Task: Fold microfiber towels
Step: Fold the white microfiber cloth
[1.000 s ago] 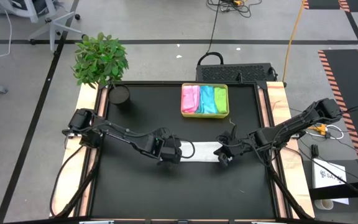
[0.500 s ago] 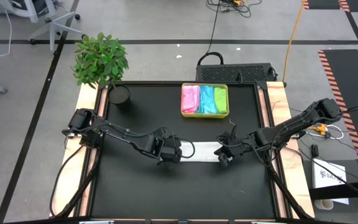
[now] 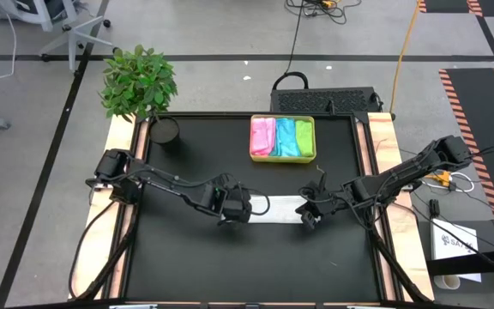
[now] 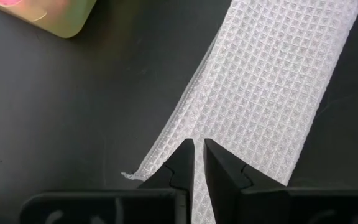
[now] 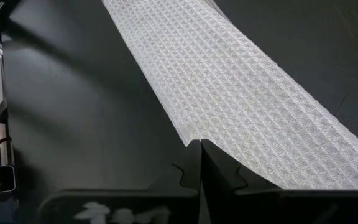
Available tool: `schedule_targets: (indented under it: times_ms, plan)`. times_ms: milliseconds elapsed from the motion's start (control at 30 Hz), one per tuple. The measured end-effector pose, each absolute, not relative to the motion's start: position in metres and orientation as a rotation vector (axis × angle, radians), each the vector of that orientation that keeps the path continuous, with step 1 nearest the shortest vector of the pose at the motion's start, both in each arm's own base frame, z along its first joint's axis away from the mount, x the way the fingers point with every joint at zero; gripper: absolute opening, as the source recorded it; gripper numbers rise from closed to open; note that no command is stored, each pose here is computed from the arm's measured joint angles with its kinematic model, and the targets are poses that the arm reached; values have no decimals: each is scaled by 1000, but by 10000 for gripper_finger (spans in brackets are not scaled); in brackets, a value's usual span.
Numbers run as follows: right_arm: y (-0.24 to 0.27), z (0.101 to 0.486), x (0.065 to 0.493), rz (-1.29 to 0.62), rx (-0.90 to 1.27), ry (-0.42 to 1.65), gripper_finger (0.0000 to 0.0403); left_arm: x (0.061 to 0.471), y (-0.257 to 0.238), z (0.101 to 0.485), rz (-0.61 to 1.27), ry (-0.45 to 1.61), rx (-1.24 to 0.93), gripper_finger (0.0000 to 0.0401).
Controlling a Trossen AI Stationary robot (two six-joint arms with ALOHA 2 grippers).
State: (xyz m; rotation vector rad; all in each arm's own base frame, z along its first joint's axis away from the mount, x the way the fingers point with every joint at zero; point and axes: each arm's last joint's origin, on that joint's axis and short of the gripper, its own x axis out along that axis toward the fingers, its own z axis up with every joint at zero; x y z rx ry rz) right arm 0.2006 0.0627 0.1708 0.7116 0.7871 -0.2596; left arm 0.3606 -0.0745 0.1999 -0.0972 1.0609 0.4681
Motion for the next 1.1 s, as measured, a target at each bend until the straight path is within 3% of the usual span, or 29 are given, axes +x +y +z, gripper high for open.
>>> schedule_targets:
  times_ms: [767,1100]
  plan:
    - [63,170,200,-265,713,790,0,362,-70,198,469,1049,-90,40]
    - [58,160,187,-439,756,911,0,350,-68,173,512,1077,-135,40]
